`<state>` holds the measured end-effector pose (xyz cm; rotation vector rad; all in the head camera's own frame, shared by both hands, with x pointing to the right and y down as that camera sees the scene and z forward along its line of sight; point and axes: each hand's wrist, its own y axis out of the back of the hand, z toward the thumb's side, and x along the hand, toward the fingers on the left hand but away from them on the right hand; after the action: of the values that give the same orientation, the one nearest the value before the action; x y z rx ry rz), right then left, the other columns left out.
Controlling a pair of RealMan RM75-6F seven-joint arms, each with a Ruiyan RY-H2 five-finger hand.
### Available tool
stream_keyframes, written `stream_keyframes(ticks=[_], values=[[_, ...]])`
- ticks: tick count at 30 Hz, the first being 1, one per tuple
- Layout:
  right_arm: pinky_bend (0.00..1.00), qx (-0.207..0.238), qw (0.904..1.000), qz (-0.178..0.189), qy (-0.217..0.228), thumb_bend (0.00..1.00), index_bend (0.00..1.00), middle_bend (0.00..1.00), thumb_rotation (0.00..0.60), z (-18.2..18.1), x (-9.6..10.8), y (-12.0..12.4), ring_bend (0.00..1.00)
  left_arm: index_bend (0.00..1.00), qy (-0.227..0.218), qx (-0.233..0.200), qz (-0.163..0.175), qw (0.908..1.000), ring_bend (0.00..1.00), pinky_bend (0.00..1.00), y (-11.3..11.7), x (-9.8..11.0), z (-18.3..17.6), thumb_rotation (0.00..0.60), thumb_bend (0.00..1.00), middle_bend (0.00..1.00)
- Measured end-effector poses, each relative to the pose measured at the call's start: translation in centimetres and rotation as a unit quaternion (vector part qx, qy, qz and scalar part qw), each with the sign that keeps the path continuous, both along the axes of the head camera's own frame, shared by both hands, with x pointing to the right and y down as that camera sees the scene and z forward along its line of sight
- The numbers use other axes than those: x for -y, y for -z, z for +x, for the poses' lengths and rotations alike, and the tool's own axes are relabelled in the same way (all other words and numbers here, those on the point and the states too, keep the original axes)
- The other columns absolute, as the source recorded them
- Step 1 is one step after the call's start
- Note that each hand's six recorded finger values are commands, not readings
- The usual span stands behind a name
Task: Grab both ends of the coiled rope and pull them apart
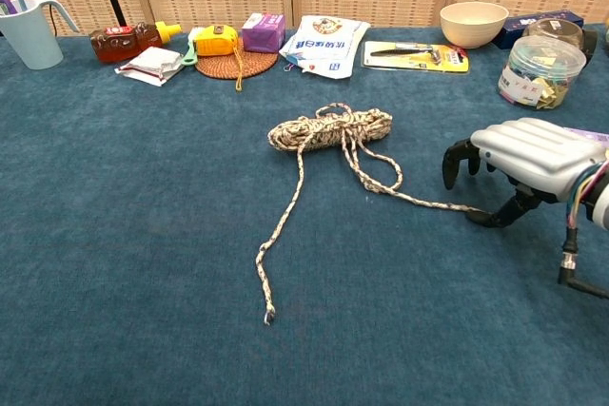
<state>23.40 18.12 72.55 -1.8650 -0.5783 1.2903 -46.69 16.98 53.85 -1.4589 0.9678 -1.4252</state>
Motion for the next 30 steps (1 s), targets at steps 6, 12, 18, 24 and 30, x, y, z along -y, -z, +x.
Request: stream_keyframes(ticks=[6, 12, 18, 24, 30], values=[[0.20, -0.011, 0.9999, 0.009, -0.002, 0.30, 0.42, 0.31, 0.600, 0.9, 1.4, -0.2, 0.34, 0.04, 0.000, 0.001, 0.001, 1.0000, 0.00, 0.00, -0.1, 0.1, 0.0, 0.514, 0.45, 0.00], [0.00, 0.007, 0.9999, -0.006, -0.014, 0.30, 0.41, 0.03, 0.600, 0.4, 0.8, 0.3, 0.01, 0.07, 0.001, 0.000, 0.000, 1.0000, 0.00, 0.00, -0.2, 0.0, 0.1, 0.514, 0.45, 0.00], [0.00, 0.020, 0.9990, -0.013, -0.038, 0.30, 0.45, 0.00, 0.600, 0.1, 0.3, 0.6, 0.00, 0.08, -0.001, -0.001, 0.005, 1.0000, 0.00, 0.00, -0.1, 0.2, 0.1, 0.514, 0.45, 0.00], [0.00, 0.021, 0.9980, -0.011, -0.058, 0.34, 0.48, 0.00, 0.600, 0.4, 0.8, 0.4, 0.00, 0.08, -0.002, -0.003, 0.007, 1.0000, 0.00, 0.00, -0.1, 0.3, 0.2, 0.514, 0.45, 0.00], [0.00, 0.019, 0.9977, -0.012, -0.064, 0.38, 0.50, 0.00, 0.600, 0.6, 0.9, 0.1, 0.00, 0.08, -0.004, -0.003, 0.007, 1.0000, 0.00, 0.00, -0.2, 0.3, 0.2, 0.514, 0.45, 0.00]])
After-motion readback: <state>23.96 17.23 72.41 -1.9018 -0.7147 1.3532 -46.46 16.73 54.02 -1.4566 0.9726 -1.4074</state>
